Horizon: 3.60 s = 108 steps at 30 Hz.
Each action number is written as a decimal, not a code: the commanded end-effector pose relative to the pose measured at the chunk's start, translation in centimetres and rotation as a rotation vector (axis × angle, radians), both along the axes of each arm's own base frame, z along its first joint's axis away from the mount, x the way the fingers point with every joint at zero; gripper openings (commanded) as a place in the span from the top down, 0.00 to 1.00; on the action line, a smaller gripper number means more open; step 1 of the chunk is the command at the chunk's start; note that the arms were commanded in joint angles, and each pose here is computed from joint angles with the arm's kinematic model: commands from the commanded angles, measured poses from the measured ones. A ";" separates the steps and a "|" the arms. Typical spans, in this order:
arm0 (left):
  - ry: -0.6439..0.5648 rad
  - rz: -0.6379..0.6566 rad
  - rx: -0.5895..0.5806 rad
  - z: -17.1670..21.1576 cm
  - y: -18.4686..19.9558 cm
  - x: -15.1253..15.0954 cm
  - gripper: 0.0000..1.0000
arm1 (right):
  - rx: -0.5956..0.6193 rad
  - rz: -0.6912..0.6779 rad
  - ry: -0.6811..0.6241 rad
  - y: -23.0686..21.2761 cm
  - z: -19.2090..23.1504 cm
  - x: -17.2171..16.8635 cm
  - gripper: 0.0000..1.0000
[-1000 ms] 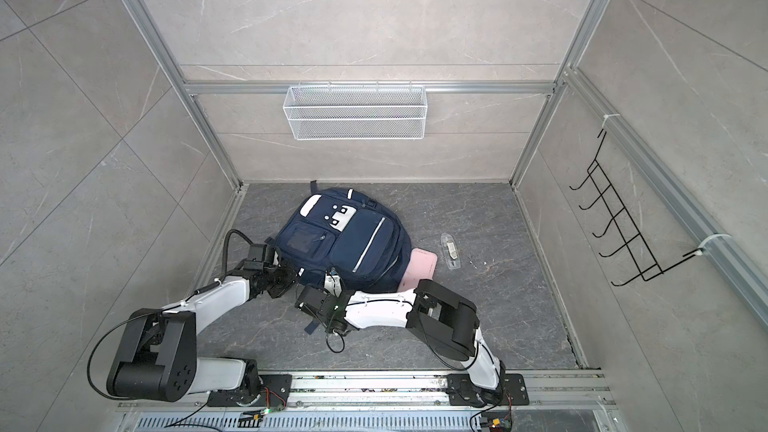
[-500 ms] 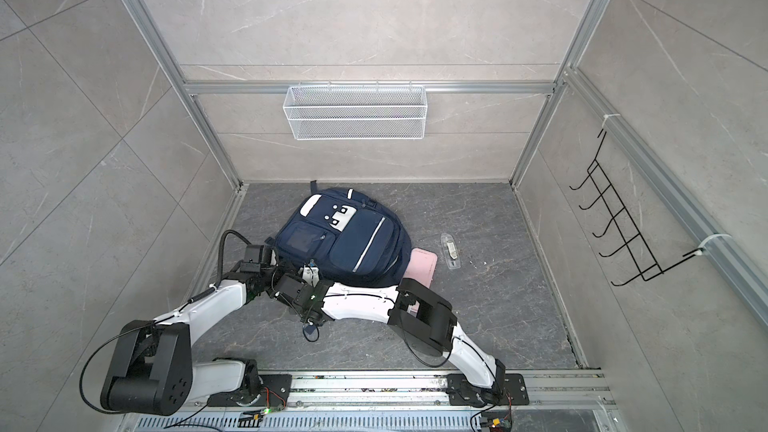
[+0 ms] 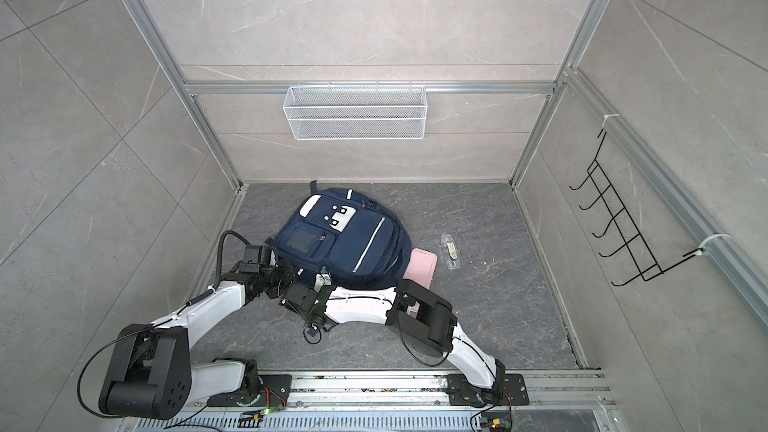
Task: Pack the student bag
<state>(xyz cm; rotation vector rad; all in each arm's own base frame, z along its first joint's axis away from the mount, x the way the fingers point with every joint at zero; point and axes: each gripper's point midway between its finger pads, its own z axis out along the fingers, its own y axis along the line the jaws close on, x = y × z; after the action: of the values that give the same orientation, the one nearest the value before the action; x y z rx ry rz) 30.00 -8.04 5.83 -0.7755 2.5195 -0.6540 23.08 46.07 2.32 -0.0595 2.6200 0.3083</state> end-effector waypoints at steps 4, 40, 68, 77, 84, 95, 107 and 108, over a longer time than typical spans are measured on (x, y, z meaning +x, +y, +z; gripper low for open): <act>0.023 -0.019 0.001 -0.5 0.0 -0.7 1.00 | -0.005 0.000 0.013 0.9 -0.4 0.6 0.57; 0.043 0.048 0.058 -1.1 1.6 1.6 1.00 | -0.070 0.073 -0.006 -2.7 2.2 0.4 1.00; -0.013 0.213 -0.009 3.1 6.2 8.5 0.96 | -0.099 0.186 0.032 -12.4 3.9 -1.0 1.00; -0.036 0.089 -0.040 5.9 4.0 8.0 0.50 | 0.030 0.381 0.054 -1.8 5.5 -3.2 1.00; -0.048 -0.006 0.005 7.9 2.5 0.9 0.49 | 0.070 0.445 0.060 1.9 6.1 -3.7 1.00; 0.028 -0.046 -0.061 5.5 0.7 -7.4 0.46 | 0.094 0.462 0.063 2.5 5.9 -3.7 1.00; 0.055 -0.049 -0.136 2.2 -1.5 -6.8 0.47 | 0.136 0.507 0.103 3.2 6.0 -4.9 1.00; 0.049 -0.046 -0.145 2.1 -1.6 -6.5 0.48 | 0.135 0.512 0.104 3.2 5.9 -5.0 1.00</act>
<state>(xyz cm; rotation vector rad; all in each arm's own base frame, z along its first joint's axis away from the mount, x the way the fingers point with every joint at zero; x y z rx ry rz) 22.14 -8.72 7.12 -0.8043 2.6249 -0.7636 18.88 47.93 7.91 -0.6263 2.6607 0.6069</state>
